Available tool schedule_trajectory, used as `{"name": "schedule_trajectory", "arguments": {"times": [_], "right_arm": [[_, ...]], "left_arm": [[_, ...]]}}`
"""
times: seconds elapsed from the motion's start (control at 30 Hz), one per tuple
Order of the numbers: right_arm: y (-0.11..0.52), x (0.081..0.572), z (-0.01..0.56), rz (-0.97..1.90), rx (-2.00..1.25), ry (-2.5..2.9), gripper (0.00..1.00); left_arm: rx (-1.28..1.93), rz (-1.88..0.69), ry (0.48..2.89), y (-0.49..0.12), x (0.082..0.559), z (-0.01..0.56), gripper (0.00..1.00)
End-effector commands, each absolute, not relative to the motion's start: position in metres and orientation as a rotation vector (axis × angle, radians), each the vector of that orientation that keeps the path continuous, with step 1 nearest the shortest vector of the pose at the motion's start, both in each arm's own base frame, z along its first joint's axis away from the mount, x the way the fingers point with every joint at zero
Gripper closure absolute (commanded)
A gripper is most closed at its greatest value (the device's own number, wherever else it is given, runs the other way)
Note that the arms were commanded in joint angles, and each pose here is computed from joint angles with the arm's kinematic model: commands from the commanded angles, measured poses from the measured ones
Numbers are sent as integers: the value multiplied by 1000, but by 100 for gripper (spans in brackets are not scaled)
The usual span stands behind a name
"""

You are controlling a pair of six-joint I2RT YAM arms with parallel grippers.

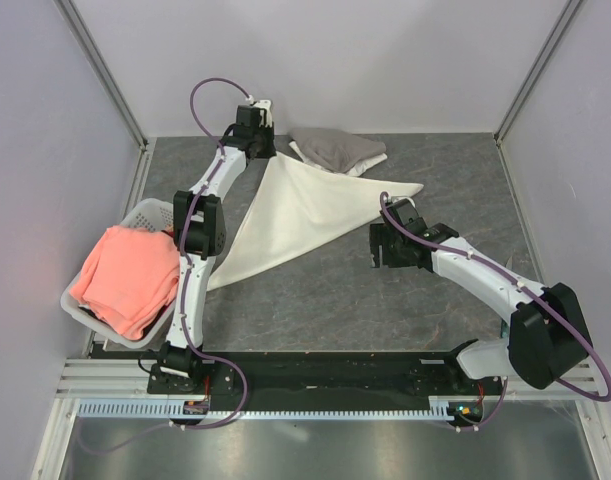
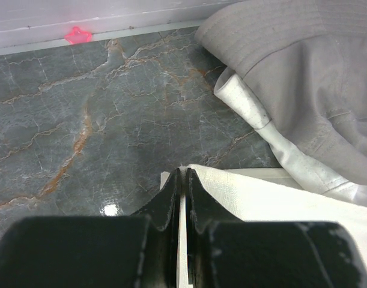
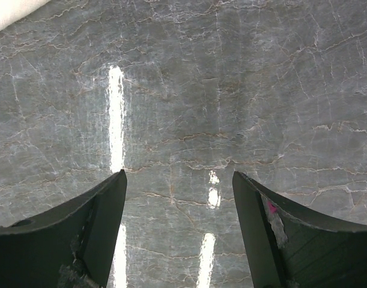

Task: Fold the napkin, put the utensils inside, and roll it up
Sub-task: Fold the napkin

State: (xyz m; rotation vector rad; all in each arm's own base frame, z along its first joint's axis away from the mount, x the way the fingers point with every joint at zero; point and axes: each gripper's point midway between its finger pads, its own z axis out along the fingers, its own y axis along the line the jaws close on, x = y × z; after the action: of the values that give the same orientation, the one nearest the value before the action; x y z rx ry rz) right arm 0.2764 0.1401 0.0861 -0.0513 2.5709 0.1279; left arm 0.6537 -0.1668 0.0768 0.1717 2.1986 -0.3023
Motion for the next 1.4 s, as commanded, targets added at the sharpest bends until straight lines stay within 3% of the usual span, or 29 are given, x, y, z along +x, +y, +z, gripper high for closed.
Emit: {"name": "schedule_trajectory", "arguments": {"times": [0.0,0.1,0.13,0.2,0.23,0.3,0.4,0.53,0.57,0.63,0.67,0.7,0.9,1.37], "right_arm": [[146,292,102,150,-25,2516,20],[147,293,104,155,-21,2513,20],[147,293,105,156,-18,2509,20],[147,294,109,156,-13,2501,20],[146,294,110,152,-9,2498,20],[142,296,117,136,2,2480,20],[137,299,124,126,15,2464,19],[135,309,136,129,28,2434,18],[136,313,140,132,31,2426,18],[136,324,150,132,39,2396,18],[136,329,154,136,46,2386,18],[132,334,153,127,56,2387,18],[125,361,166,187,110,2333,13],[87,360,141,213,284,2333,11]], "left_arm": [[191,-275,2111,-159,672,97,98],[190,-276,2110,-159,673,96,95],[190,-278,2108,-160,673,97,80],[197,-287,2105,-161,672,99,60],[197,-291,2097,-162,672,104,40],[198,-304,2092,-164,671,109,25],[186,-320,2072,-166,668,126,15],[136,-336,2071,-170,653,146,9],[114,-338,2030,-170,648,173,9],[52,-369,2096,-175,625,151,8],[27,-396,2006,-179,618,189,8],[-30,-430,2091,-183,595,151,8],[-37,-541,2059,-225,515,143,7],[-5,-578,2232,-243,426,63,7]]}}
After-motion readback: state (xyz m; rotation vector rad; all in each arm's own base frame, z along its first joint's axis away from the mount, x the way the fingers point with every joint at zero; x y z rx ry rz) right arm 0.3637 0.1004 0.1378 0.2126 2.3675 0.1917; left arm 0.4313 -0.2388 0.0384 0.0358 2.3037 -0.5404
